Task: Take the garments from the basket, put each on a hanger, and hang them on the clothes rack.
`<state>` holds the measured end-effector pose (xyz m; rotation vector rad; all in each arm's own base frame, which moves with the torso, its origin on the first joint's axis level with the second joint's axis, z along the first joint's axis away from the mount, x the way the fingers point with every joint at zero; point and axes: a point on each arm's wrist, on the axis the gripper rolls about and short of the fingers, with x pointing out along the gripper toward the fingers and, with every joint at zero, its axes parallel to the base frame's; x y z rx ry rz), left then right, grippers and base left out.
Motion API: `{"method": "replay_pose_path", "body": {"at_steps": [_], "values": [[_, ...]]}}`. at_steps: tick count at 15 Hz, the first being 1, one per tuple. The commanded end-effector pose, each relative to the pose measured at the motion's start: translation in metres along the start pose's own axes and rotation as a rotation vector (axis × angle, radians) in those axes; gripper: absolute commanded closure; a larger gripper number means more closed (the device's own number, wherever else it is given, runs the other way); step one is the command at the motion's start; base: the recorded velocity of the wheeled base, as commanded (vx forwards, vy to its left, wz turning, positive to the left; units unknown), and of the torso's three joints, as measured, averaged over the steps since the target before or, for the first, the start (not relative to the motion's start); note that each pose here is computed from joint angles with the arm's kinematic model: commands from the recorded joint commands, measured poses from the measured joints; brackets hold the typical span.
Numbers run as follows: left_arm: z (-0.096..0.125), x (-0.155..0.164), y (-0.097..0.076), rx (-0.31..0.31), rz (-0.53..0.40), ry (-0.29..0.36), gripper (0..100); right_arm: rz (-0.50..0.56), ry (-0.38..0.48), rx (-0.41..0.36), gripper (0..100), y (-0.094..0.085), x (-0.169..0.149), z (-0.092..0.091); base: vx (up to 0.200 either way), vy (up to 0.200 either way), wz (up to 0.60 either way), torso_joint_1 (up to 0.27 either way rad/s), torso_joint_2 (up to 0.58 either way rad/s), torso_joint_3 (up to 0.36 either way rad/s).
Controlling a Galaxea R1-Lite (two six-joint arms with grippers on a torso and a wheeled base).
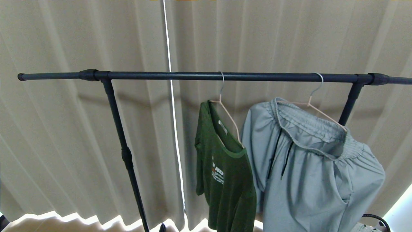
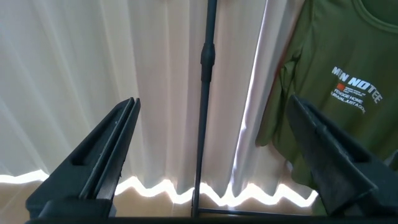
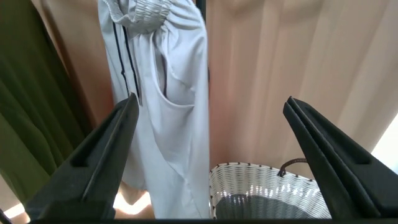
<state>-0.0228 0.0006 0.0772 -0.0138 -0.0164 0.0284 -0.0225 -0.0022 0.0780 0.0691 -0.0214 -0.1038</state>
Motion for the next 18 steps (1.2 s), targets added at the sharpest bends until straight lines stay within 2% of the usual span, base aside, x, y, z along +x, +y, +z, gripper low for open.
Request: {"method": "replay_pose_path", "body": {"at_steps": [1, 18], "values": [[0.0, 0.0, 0.0, 0.0, 0.001, -0.001, 0, 0.0, 0.001, 0.001, 0, 0.0, 0.0002, 0.0002, 0.0, 0.0, 0.0, 0.0, 0.0, 0.0], [0.0, 0.0, 0.0, 0.0, 0.001, -0.001, 0, 0.008, 0.002, 0.002, 0, 0.0002, 0.0002, 0.0002, 0.0, 0.0, 0.0, 0.0, 0.0, 0.0]]}}
